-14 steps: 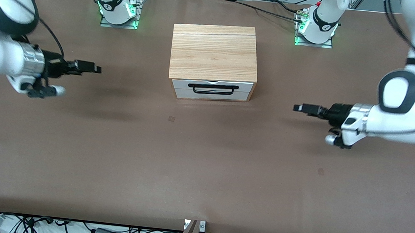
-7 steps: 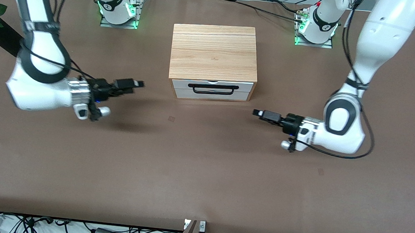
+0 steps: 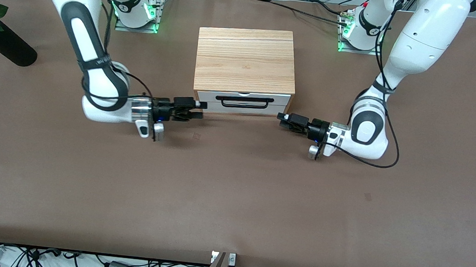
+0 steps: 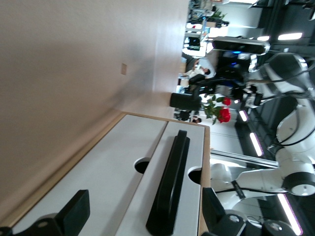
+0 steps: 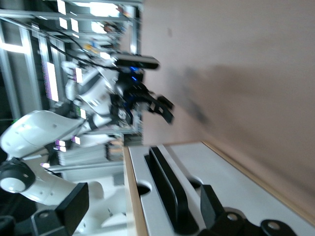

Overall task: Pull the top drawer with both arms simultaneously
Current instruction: 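Close both grippers on the ends of the black drawer handle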

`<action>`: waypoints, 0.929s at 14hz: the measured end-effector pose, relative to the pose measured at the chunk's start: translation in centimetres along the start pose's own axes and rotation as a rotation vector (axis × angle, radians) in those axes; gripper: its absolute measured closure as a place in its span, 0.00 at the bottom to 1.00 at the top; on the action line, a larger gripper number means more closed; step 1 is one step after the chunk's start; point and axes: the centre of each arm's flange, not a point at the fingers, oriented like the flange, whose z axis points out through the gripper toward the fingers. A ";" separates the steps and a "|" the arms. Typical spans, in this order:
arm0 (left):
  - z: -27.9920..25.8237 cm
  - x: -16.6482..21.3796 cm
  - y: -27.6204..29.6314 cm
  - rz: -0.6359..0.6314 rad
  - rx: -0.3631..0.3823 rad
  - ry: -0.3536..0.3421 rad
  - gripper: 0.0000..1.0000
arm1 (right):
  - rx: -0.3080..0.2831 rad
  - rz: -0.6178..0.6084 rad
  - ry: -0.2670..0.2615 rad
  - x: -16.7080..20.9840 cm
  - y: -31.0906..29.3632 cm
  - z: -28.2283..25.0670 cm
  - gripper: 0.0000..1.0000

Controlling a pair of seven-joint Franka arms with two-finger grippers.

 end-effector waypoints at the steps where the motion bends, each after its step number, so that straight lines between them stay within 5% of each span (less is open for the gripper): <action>1: 0.6 -0.4 -0.1 0.008 -0.014 -0.001 0.01 | 0.027 -0.014 0.022 -0.6 1.3 1.2 0.00; 4: 1.4 -0.7 -0.1 0.026 -0.024 -0.010 0.10 | 0.063 -0.014 0.050 -1.8 3.7 3.7 0.05; 10: 4.4 -2.7 -0.3 0.038 -0.113 0.021 0.23 | 0.090 0.016 0.015 -4.2 5.5 5.0 0.37; 12: 4.7 -3.4 -0.9 0.038 -0.117 0.020 0.41 | 0.102 0.025 0.005 -4.8 5.7 5.1 0.54; 13: 4.7 -3.6 -1.2 0.031 -0.118 0.021 0.52 | 0.107 0.025 0.001 -4.9 5.7 5.2 0.55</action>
